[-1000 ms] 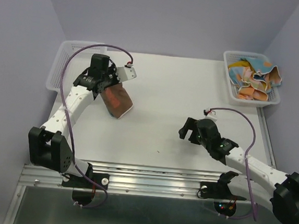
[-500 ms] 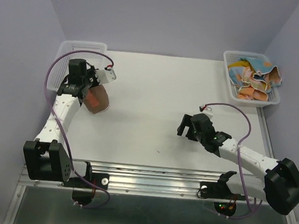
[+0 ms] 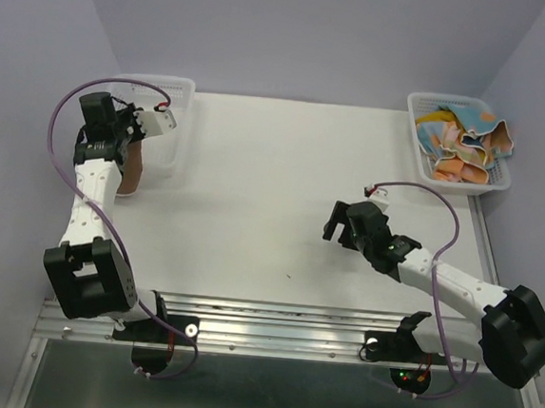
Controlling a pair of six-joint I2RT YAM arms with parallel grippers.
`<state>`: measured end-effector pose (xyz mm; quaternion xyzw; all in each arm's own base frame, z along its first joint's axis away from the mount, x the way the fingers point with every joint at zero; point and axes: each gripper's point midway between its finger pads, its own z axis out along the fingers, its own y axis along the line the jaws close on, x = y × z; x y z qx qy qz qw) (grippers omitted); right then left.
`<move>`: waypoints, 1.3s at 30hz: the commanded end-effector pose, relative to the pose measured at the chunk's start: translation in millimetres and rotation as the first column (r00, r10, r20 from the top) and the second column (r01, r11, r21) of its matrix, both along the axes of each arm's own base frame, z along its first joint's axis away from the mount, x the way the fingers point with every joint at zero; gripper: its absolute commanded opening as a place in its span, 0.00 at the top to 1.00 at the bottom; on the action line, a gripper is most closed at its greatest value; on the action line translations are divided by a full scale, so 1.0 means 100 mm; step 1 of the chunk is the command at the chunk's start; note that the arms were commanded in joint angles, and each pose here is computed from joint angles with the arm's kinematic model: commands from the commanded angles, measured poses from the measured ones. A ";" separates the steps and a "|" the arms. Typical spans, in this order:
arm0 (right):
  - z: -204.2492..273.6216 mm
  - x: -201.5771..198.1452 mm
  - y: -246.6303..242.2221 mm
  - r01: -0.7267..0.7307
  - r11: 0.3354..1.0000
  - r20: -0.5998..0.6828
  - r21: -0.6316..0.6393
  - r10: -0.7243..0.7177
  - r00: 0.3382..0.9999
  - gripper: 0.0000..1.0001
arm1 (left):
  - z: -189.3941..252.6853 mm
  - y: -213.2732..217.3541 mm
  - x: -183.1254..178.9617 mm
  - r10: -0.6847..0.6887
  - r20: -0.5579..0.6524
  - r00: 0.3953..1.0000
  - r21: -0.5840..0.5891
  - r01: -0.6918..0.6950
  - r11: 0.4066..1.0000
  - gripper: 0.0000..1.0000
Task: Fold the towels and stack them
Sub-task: Neatly place the folded towel into the bin
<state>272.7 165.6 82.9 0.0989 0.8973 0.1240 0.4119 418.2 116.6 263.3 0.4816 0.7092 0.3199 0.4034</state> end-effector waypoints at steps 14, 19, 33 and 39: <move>0.34 0.46 0.25 0.019 1.000 0.117 0.008 -0.019 0.993 0.00 | 0.02 -0.07 1.35 -0.150 0.142 0.978 -0.119 0.167 0.979 1.00; 0.31 0.51 0.25 0.030 1.000 0.123 0.001 -0.030 0.992 0.00 | -0.35 -0.05 1.45 -0.168 0.076 0.983 -0.100 0.175 0.979 1.00; 0.23 0.65 0.36 0.019 0.999 0.102 -0.033 -0.015 0.995 0.00 | -0.87 -0.04 1.77 -0.137 0.027 0.990 -0.155 0.139 0.978 1.00; 0.20 0.64 0.35 0.024 0.999 0.100 -0.036 -0.021 0.995 0.00 | -0.81 -0.02 1.91 -0.107 0.068 0.992 -0.174 0.117 0.978 0.36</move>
